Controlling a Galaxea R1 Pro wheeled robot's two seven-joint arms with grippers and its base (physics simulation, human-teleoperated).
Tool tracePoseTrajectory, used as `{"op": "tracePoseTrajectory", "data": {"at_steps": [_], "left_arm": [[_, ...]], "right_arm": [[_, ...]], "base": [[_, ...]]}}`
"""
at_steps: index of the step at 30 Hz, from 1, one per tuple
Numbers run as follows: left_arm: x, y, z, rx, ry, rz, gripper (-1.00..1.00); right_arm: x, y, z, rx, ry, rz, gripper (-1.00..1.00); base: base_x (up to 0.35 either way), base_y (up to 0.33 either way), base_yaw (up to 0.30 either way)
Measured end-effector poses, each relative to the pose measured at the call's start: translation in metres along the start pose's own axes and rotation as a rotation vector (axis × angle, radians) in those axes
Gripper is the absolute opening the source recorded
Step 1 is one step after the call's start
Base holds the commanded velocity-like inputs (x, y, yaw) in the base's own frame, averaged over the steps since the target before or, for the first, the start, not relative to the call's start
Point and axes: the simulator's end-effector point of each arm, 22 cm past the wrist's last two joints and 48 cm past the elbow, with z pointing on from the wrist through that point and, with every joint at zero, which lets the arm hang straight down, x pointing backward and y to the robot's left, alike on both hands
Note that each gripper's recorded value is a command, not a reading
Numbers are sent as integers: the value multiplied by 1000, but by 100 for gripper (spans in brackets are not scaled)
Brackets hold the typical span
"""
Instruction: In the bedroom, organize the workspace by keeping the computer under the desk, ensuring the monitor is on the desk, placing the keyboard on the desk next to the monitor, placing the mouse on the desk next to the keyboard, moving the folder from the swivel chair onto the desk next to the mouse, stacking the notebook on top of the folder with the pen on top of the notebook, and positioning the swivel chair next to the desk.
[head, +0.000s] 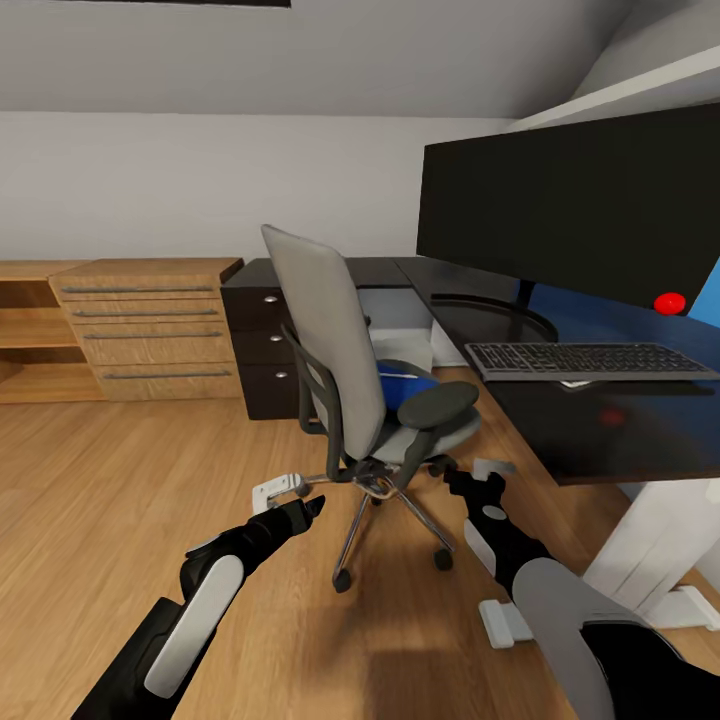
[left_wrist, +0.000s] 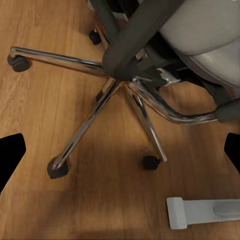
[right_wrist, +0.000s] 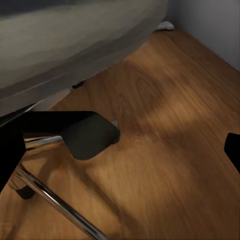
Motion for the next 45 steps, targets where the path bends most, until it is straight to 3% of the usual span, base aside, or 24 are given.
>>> {"op": "tracePoseTrajectory", "data": {"at_steps": [15,22,26,31,37,45], "left_arm": [[1,0,0,9,9,-16,100],[0,6,-1,1,8,-9,100],[3,3,-1,22,25,-41,100],[4,2,-1,24,27,-44,100],[4,3,-1,21,27,-47,100],[5,4,-1,21,29,-48,100]], "right_arm": [[2,8,-2,-9,2,7,100],[1,10,-2,-9,1,10,100],[2,10,-2,-9,1,10,100],[2,11,-2,-11,2,12,100],[9,31,-9,-36,-14,24,100],[8,34,-9,-37,-15,29,100]], "base": [[108,0,13],[1,0,239],[0,0,276],[0,0,277],[0,0,202],[0,0,163]]}}
